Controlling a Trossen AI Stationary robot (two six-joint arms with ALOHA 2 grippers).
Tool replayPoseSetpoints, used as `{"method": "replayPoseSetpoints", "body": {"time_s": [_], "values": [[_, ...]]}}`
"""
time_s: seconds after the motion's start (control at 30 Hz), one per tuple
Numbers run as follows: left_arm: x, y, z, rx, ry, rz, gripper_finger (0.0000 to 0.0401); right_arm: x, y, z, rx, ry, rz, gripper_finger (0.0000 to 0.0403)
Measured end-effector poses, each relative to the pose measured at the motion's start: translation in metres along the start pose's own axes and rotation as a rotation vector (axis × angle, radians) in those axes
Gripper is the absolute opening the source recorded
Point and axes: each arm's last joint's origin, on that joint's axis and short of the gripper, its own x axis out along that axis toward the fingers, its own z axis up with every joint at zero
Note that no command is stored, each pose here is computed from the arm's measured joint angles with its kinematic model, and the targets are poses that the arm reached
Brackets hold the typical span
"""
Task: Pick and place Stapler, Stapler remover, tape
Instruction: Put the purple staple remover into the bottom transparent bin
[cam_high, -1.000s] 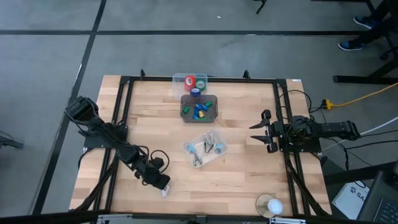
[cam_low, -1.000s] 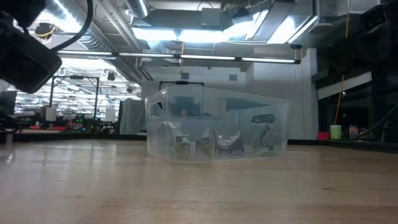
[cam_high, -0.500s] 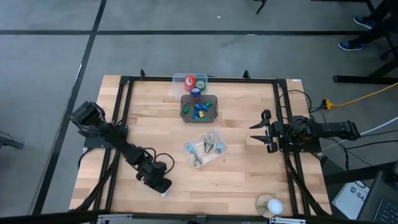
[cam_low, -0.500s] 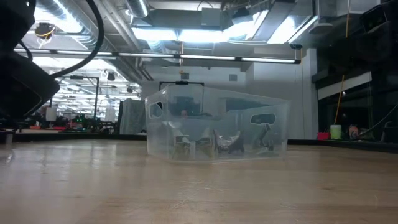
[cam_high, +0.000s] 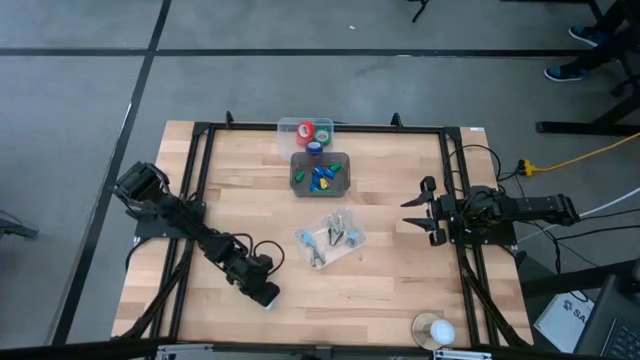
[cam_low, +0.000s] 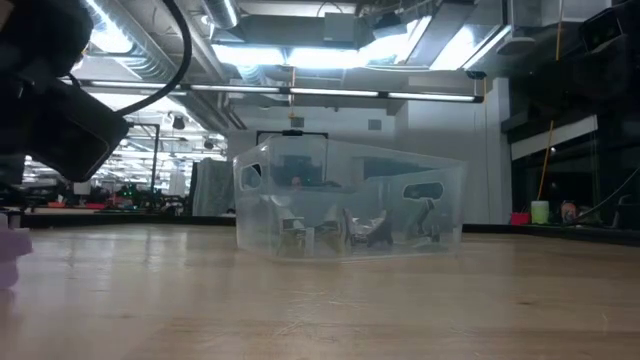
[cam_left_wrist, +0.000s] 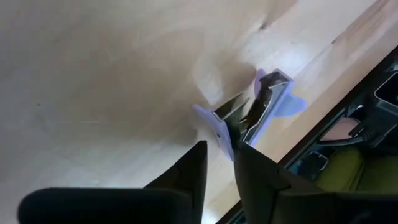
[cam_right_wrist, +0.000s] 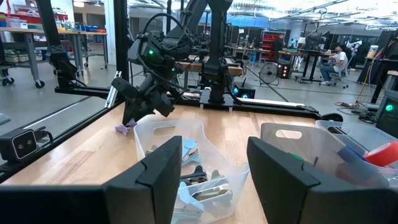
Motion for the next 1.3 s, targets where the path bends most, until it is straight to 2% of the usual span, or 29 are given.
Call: {"method": "replayPoseSetpoints", "body": {"time_s": [0.5, 0.8, 1.0, 1.3], "values": [[-0.003, -0.003, 0.016, 0.134, -0.178, -0.014, 0.0006, 0.000, 0.000, 0.000, 0.000, -0.001, 0.000, 0.0187], [-0.005, -0.005, 0.028, 0.251, -0.278, -0.023, 0.0003, 0.000, 0.000, 0.000, 0.000, 0.000, 0.000, 0.0188], [-0.006, -0.005, 0.029, 0.252, -0.294, -0.020, 0.0017, 0.000, 0.000, 0.000, 0.000, 0.000, 0.000, 0.0188], [-0.005, -0.005, 0.029, 0.260, -0.289, -0.023, 0.0070, 0.000, 0.000, 0.000, 0.000, 0.000, 0.000, 0.0188]]}}
